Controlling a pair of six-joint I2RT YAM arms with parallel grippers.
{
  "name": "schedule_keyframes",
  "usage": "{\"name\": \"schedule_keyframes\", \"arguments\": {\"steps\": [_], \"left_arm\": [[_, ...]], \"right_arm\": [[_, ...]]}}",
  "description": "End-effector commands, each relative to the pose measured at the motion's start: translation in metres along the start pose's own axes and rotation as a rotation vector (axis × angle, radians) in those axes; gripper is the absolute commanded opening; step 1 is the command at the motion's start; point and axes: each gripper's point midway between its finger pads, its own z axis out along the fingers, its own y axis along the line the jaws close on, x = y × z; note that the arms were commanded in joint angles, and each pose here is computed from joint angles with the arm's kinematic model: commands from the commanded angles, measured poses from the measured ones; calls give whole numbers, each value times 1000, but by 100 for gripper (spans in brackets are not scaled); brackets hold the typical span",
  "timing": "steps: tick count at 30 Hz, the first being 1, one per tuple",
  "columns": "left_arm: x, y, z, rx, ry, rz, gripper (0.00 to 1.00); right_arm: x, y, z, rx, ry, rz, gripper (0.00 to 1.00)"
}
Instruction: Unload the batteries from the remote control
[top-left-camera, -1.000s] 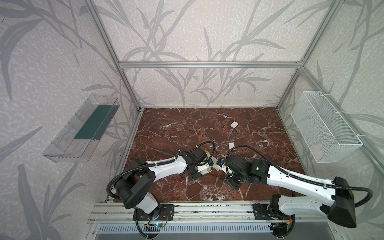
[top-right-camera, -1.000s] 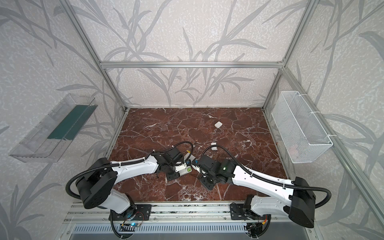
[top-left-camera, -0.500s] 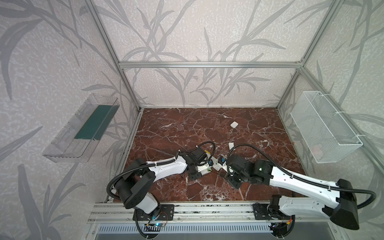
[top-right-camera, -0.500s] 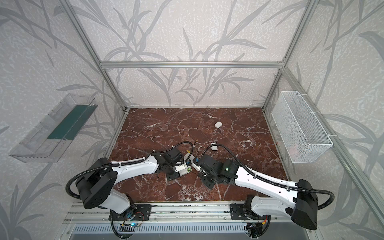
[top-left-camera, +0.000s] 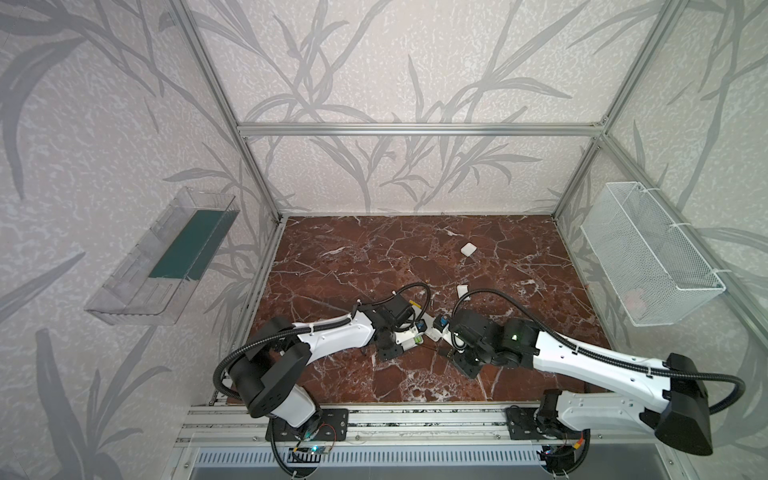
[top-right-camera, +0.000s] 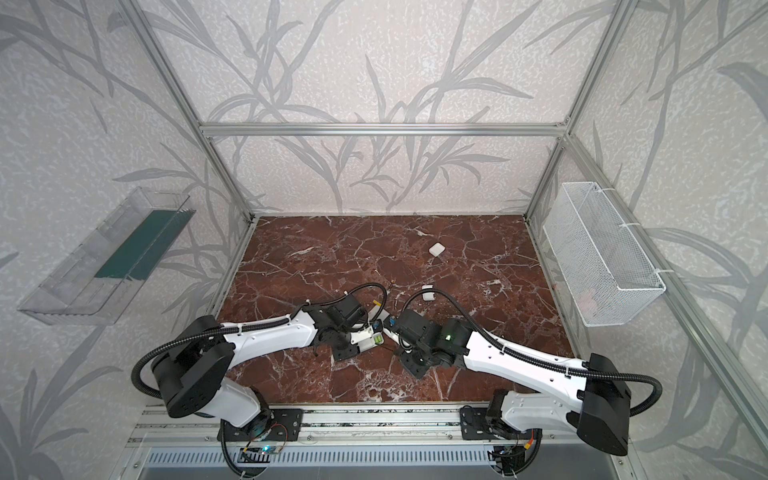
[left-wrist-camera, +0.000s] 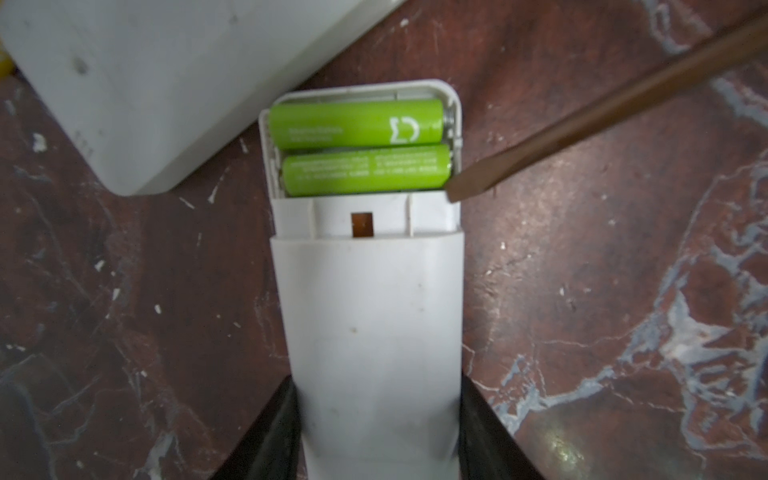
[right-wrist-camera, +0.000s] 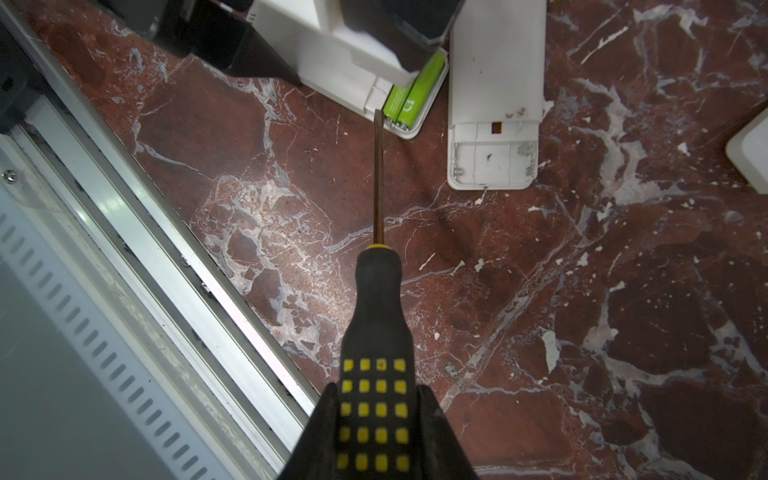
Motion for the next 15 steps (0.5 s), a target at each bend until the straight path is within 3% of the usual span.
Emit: {"name": "schedule_keyframes", "arguments": {"steps": [1, 15], "left_arm": [[4, -11, 5, 45, 25, 23, 38], [4, -10, 5, 43, 26, 24, 37]], "right_arm": [[5, -1, -3, 6, 17, 6, 0], [8, -4, -9, 19, 11, 7, 0]]}}
